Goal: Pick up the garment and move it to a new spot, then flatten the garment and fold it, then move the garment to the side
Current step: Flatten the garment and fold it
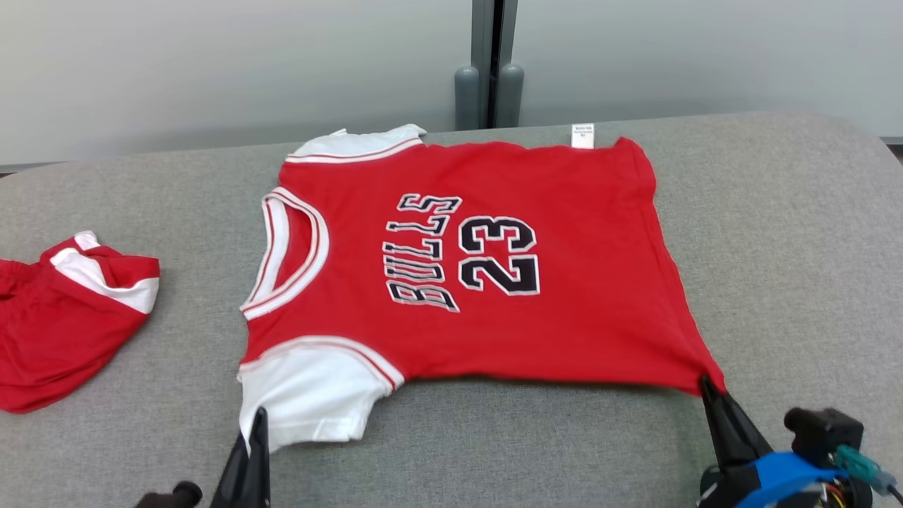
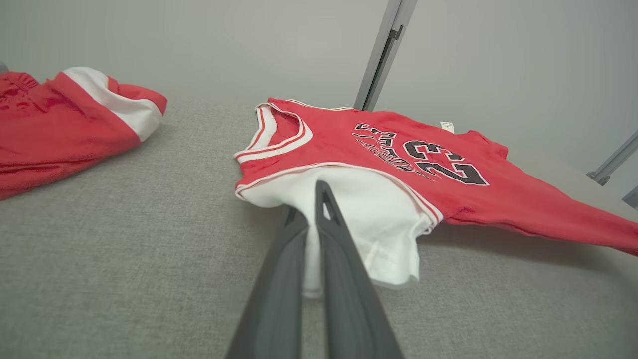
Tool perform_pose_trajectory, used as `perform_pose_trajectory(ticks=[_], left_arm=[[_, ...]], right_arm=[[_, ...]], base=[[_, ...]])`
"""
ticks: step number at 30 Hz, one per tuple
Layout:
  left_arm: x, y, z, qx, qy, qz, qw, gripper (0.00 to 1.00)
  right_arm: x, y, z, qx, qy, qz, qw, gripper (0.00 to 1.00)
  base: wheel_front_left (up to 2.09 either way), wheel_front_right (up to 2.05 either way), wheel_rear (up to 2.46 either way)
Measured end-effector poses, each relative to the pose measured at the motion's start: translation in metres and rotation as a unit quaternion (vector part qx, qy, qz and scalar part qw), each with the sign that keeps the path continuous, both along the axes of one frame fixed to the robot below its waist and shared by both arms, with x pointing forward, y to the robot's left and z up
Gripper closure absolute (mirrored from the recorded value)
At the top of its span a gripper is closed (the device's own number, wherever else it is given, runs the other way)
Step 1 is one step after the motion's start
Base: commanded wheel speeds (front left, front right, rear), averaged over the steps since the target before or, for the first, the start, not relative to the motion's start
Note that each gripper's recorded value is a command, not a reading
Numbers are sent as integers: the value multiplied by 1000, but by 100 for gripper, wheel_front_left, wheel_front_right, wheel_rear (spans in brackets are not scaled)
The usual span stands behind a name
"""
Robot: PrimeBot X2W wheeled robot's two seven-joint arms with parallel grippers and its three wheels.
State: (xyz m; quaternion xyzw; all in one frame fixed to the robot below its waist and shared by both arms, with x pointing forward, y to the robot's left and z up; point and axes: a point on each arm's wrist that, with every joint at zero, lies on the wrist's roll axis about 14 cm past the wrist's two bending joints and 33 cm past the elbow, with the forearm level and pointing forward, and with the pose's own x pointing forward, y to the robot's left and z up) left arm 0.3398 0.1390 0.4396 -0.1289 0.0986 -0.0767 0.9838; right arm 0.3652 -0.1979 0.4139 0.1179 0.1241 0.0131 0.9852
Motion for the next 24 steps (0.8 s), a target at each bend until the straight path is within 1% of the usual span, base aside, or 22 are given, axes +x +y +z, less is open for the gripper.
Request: perform_pose_trajectory(ticks=[7,16,24], left_arm=[[-20,-3,-4,-5,15,4,1000,100],[-15,-10,-1,10,9,-28,1000,100],[-6,-11,-5,18,10,-42,999,100]], right_arm=[[-28,-4,-5,8,26,-12,1000,100],[-29,-3,-1,6,36,-11,999,100],[-26,2,-3,14,42,-7,999,100]], base=[[0,0,0],[0,0,0],[0,0,0]])
